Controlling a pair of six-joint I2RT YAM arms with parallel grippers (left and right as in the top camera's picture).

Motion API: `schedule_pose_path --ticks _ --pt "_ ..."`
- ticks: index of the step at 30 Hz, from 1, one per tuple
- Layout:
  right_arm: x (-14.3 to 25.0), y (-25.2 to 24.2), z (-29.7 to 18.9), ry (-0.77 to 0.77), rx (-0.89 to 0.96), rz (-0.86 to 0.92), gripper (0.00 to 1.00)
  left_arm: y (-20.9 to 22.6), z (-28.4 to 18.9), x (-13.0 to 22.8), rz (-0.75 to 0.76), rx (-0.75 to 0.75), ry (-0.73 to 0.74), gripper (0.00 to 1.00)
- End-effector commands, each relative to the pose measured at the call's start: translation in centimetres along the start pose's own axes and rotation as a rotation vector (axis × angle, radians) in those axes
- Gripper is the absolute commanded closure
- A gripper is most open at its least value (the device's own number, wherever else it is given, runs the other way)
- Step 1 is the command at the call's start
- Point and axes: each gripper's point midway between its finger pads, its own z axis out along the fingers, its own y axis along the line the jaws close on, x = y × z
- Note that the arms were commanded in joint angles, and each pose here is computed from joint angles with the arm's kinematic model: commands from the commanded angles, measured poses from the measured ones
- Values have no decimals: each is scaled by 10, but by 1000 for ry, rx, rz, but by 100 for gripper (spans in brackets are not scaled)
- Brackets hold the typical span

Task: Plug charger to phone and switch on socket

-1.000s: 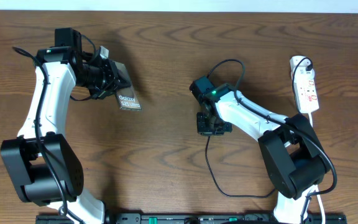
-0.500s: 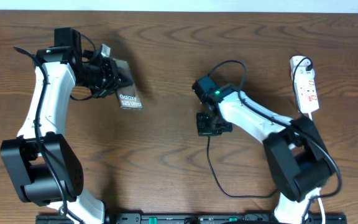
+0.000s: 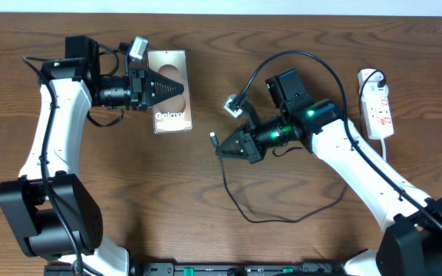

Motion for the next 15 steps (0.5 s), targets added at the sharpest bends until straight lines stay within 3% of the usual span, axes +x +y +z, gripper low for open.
schedule_pose_path --ticks 1,15 --pt "-9 50 -8 -63 -292 -187 99 -31 -4 -1 149 107 -30 93" --pt "-23 63 4 -76 -333 -248 99 -35 6 2 181 119 -5 93"
